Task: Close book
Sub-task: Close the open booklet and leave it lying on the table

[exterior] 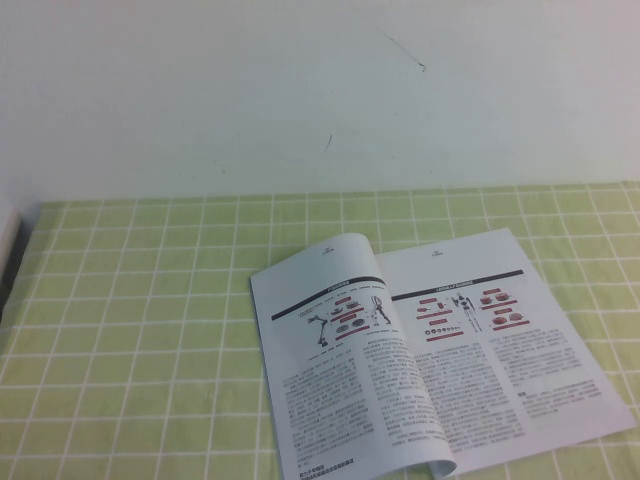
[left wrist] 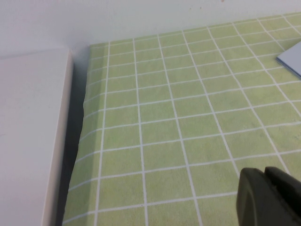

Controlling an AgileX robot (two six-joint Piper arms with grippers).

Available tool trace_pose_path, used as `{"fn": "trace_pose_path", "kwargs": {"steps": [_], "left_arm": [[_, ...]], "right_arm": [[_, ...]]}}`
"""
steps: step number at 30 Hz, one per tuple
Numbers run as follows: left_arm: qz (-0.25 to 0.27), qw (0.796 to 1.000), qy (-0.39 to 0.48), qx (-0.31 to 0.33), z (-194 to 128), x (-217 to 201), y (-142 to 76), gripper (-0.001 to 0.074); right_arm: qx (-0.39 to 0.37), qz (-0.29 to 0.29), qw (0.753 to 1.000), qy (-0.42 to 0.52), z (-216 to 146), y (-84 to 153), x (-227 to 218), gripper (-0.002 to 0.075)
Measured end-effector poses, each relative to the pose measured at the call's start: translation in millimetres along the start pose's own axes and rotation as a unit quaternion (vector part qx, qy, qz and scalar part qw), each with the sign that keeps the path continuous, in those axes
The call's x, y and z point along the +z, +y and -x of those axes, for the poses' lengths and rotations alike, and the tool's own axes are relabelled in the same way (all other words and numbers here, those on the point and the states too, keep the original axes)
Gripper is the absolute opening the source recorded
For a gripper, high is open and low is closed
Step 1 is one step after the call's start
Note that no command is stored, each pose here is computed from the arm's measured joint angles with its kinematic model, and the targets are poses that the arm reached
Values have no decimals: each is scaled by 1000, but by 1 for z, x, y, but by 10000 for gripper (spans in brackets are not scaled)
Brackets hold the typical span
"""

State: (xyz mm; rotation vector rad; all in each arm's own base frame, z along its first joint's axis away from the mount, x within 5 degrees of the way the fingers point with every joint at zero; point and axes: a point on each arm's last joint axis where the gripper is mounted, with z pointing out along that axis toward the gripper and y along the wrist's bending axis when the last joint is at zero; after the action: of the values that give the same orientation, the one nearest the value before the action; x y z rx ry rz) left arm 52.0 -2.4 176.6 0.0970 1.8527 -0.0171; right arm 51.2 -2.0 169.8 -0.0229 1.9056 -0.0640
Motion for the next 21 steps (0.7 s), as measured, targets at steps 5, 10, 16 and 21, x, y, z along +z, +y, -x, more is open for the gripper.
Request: {"fn": "trace_pose_path", "kwargs": {"steps": [5, 10, 16, 21], "left_arm": [[0, 1000, 0, 0, 0, 0, 0, -4], [-3, 1000, 0, -7, 0, 0, 0, -4], [-10, 998, -58, -23, 8, 1, -2, -4], [-12, 977, -209, -25, 35, -7, -1, -4]], "right_arm": [[0, 0, 1000, 0, 0, 0, 0, -3], [0, 0, 1000, -2, 0, 0, 0, -3], [-4, -4, 997, -78, 12, -1, 0, -3], [-5, -11, 973, -232, 40, -2, -9, -3]]}}
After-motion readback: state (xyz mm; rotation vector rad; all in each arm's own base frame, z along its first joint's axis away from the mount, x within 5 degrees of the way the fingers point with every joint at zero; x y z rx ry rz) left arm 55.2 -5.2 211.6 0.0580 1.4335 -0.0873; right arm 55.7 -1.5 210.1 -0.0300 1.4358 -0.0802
